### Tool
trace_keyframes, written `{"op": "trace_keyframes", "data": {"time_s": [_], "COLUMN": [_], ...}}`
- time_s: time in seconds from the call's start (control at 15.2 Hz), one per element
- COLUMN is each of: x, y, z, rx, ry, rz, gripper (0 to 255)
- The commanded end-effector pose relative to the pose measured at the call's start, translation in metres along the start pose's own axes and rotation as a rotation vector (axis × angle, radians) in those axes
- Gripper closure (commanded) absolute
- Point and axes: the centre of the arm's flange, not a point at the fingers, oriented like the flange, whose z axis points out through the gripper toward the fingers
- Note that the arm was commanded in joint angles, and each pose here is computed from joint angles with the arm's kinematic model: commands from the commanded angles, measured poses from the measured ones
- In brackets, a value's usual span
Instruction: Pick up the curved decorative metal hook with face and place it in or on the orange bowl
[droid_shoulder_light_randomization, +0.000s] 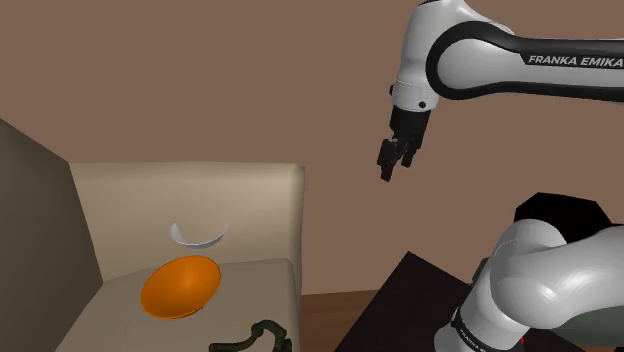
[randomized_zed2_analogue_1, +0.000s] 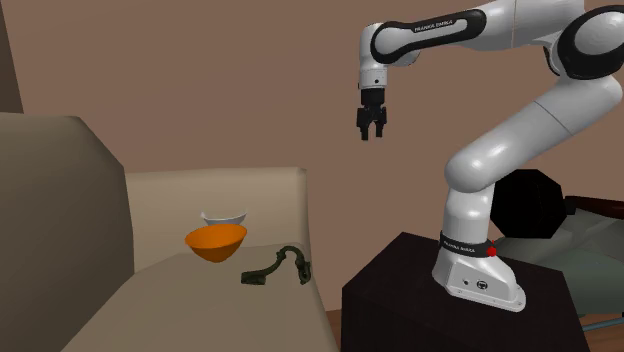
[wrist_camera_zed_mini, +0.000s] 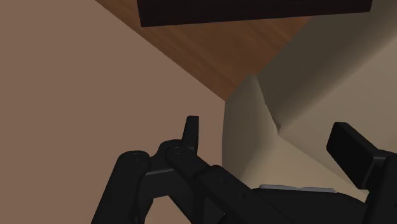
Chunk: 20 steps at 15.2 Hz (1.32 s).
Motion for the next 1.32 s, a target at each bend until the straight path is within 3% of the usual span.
{"op": "trace_keyframes", "data": {"time_s": [0.0, 1.25], "x": [0.0, 0.06], "y": [0.0, -0.216], "z": [0.0, 0.125], "rx": [0.0, -0.017], "ry": [0.0, -0.082], "rz": [0.0, -0.28], "gripper": [0, 0]}}
